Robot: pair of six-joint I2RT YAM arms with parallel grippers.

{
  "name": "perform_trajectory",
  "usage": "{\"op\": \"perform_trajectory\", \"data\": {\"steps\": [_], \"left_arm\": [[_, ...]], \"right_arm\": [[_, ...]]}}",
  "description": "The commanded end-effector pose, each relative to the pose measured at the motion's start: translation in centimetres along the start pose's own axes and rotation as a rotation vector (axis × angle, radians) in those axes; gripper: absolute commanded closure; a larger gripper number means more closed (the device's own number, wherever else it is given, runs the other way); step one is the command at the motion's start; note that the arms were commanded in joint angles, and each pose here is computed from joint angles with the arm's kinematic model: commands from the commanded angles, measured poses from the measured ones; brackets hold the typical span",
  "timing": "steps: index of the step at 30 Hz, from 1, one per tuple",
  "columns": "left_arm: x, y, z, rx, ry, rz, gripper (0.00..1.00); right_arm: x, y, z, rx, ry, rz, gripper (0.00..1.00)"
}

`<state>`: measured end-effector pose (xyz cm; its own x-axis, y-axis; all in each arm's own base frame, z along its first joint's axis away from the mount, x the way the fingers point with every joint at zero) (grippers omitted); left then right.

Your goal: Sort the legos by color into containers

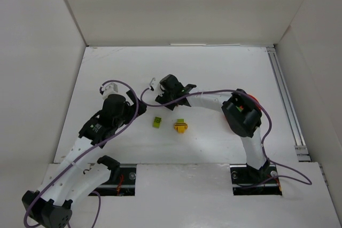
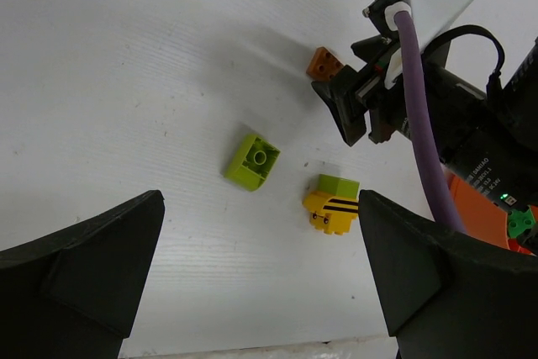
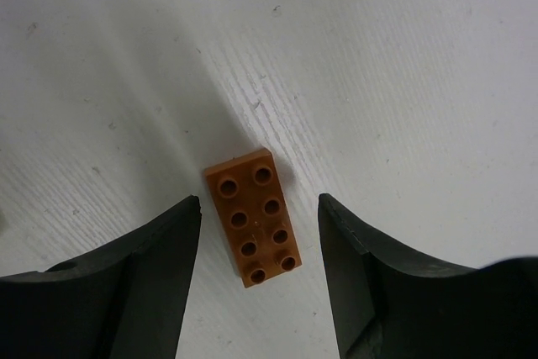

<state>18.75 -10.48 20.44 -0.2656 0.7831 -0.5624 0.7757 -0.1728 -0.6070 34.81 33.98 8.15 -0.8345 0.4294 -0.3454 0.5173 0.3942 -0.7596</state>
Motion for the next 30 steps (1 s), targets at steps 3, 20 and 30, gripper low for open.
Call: {"op": "perform_trajectory", "data": {"steps": [3, 20, 30], "left_arm": [[-0.2, 0.0, -0.3, -0.012, 0.004, 0.008, 0.0], [-0.4, -0.2, -0.6, -0.02, 0.004, 0.002, 0.0], [-1.6, 0.6, -1.2, -0.032, 0.016, 0.035, 0.0]], "right_arm": [[0.1, 0.7, -0.4, 0.001, 0.004, -0.009, 0.39], [-3.2, -3.2, -2.7, -0.269, 0.13, -0.166, 0.86], [-8.1, -9.9, -1.4, -0.45, 0.218, -0.091, 0.86]]}}
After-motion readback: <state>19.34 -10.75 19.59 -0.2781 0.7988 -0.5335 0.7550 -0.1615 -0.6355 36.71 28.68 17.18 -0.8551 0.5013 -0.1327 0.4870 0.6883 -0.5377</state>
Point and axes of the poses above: each gripper's point midway between its finger pads, its own y axis out along the fingers, its own x axis along the line the jaws close on, z = x × y, the point moved 5 cm from there along -y, back along the fingers, and after that the axes turned 3 degrees about -y, right-handed, at the moved point
